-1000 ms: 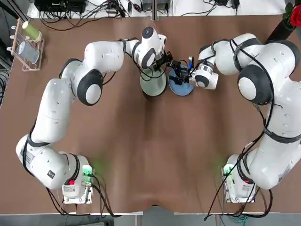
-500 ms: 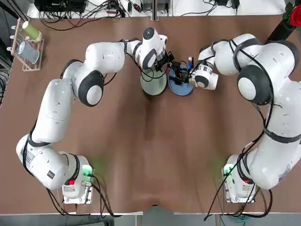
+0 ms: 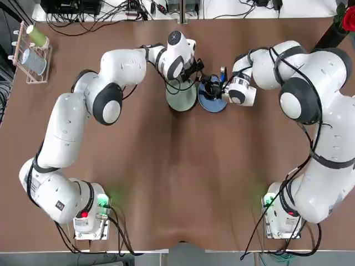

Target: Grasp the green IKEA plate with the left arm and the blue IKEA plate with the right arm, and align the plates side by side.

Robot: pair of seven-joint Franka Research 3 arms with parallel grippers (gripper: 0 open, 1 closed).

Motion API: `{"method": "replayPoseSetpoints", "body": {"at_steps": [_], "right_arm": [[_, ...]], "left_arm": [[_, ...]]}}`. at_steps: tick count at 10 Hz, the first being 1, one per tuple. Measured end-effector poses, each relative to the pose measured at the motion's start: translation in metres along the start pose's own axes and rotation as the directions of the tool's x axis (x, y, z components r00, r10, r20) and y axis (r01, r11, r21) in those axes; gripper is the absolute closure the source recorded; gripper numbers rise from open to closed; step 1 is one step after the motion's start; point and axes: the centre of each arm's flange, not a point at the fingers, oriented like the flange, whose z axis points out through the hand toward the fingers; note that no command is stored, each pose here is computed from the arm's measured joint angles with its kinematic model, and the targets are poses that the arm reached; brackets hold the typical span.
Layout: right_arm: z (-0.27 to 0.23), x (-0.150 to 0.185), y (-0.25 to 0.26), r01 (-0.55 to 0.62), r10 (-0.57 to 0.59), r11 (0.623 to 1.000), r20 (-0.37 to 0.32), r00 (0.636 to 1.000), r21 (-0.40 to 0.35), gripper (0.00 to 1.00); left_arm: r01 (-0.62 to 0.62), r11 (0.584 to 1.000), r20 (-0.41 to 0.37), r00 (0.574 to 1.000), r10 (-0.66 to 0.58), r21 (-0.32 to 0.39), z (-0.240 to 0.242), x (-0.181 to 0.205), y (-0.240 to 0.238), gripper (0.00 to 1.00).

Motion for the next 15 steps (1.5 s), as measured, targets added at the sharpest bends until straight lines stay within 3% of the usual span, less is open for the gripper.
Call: {"method": "replayPoseSetpoints", "body": {"at_steps": [3,10,15], "right_arm": [[0.005,-0.009,-0.002,0.058,-0.058,0.998,0.018,0.998,0.001,0.0],[0.005,-0.005,-0.003,0.062,-0.062,0.998,0.012,0.998,0.003,0.0],[-0.001,0.005,-0.003,0.109,-0.108,0.993,0.031,0.994,-0.039,0.0]], "left_arm": [[0.0,1.0,0.0,1.0,0.0,0.0,0.0,0.0,0.0,0.0],[0.0,1.0,-0.001,1.0,0.0,0.001,0.0,0.0,0.0,0.0],[-0.004,1.0,-0.005,1.0,0.004,-0.003,-0.002,0.0,0.002,0.0]]}}
